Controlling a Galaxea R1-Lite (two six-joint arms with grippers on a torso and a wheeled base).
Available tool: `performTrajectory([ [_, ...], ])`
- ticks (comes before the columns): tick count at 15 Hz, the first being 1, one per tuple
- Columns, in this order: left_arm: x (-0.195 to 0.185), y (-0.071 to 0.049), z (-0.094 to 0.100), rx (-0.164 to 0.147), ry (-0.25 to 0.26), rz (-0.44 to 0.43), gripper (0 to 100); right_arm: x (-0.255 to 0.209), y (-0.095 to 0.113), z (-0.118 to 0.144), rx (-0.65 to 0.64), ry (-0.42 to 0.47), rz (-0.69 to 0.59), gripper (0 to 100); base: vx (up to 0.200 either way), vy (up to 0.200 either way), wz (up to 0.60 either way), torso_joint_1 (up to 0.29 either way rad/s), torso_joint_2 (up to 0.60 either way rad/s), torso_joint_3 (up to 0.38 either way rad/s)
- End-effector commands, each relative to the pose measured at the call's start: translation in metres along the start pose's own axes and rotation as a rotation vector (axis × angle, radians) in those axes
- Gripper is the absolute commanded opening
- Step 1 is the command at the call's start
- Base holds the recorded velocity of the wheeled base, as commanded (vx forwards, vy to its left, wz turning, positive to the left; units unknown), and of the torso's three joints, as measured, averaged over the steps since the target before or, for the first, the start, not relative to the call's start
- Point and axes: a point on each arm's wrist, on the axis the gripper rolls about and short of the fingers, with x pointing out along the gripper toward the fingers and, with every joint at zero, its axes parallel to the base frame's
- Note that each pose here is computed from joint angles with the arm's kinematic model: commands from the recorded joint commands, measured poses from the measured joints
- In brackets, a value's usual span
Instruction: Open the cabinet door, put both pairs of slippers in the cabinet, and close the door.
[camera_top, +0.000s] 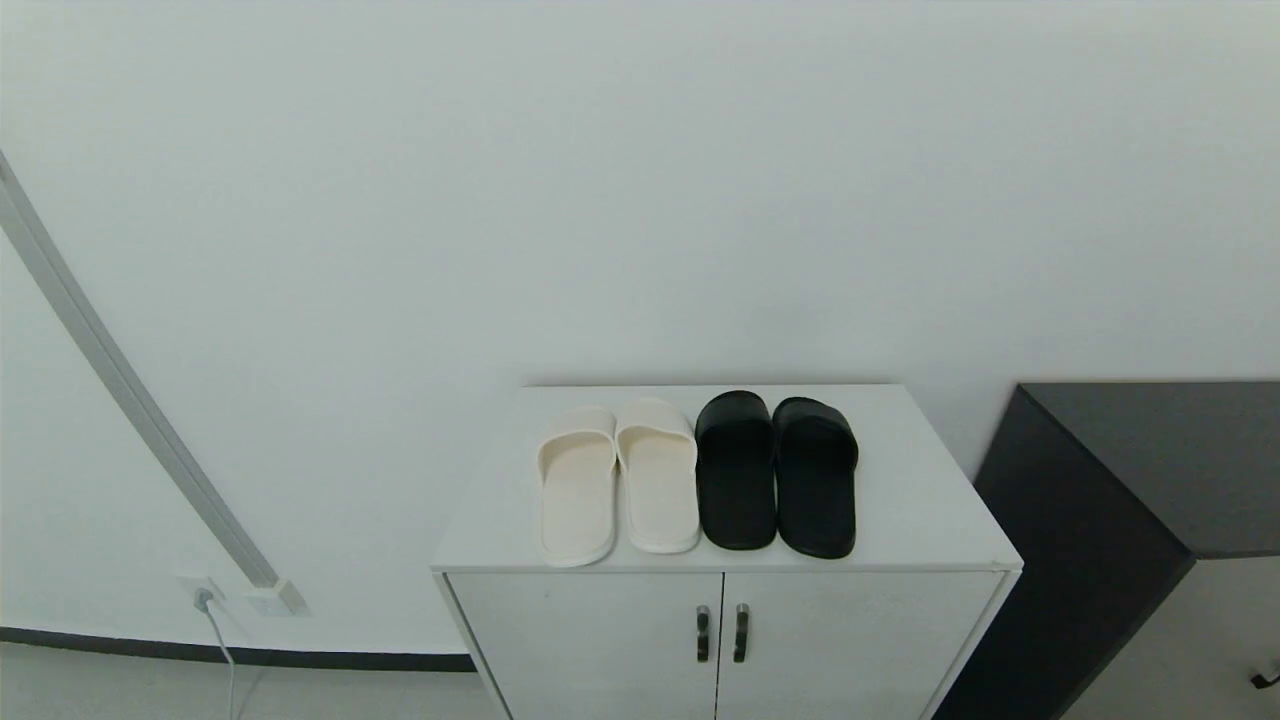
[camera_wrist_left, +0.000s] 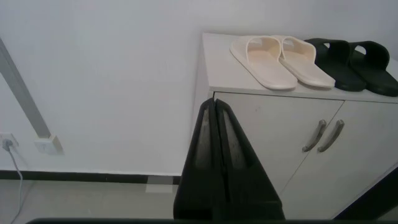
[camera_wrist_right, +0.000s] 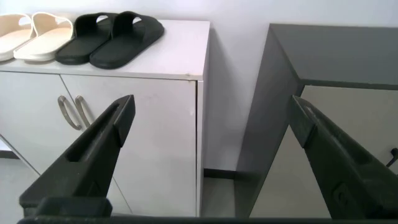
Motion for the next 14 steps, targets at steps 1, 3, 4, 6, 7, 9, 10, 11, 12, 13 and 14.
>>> performTrajectory([
  [1, 0.000, 0.000, 0.000, -0.001, -0.001, 0.000, 0, 0.000, 0.000, 0.000, 0.001, 0.002, -0.001, 100, 0.000, 0.000, 0.00, 0.000, 0.00, 0.000],
  [3, 0.000, 0.000, 0.000, -0.003, -0.001, 0.002, 0, 0.000, 0.000, 0.000, -0.002, 0.001, 0.001, 100, 0.000, 0.000, 0.00, 0.000, 0.00, 0.000],
  [4, 0.000, 0.000, 0.000, -0.006, -0.001, 0.002, 0, 0.000, 0.000, 0.000, 0.000, 0.001, 0.001, 100, 0.000, 0.000, 0.00, 0.000, 0.00, 0.000],
  [6, 0.000, 0.000, 0.000, -0.006, -0.001, 0.002, 0, 0.000, 0.000, 0.000, -0.002, 0.001, 0.001, 100, 0.000, 0.000, 0.00, 0.000, 0.00, 0.000],
  [7, 0.000, 0.000, 0.000, -0.004, -0.001, 0.002, 0, 0.000, 0.000, 0.000, -0.003, 0.000, -0.001, 100, 0.000, 0.000, 0.00, 0.000, 0.00, 0.000],
  [9, 0.000, 0.000, 0.000, 0.002, -0.001, 0.002, 0, -0.005, 0.000, 0.019, -0.013, -0.070, -0.008, 100, 0.000, 0.000, 0.00, 0.000, 0.00, 0.000],
  [10, 0.000, 0.000, 0.000, 0.001, -0.001, 0.002, 0, -0.019, -0.002, 0.086, 0.090, -0.196, 0.007, 100, 0.000, 0.000, 0.00, 0.000, 0.00, 0.000],
  [11, 0.000, 0.000, 0.000, 0.002, -0.001, 0.002, 0, -0.018, -0.003, 0.111, 0.123, -0.129, 0.026, 100, 0.000, 0.000, 0.00, 0.000, 0.00, 0.000],
  [12, 0.000, 0.000, 0.000, -0.001, -0.001, 0.002, 0, -0.007, -0.003, 0.107, 0.077, 0.005, 0.068, 100, 0.000, 0.000, 0.00, 0.000, 0.00, 0.000],
  [13, 0.000, 0.000, 0.000, -0.003, -0.001, 0.002, 0, 0.009, -0.003, 0.099, 0.049, 0.128, 0.128, 100, 0.000, 0.000, 0.00, 0.000, 0.00, 0.000],
  [14, 0.000, 0.000, 0.000, 0.001, -0.001, 0.002, 0, 0.030, -0.003, 0.094, 0.063, 0.222, 0.166, 100, 0.000, 0.000, 0.00, 0.000, 0.00, 0.000],
])
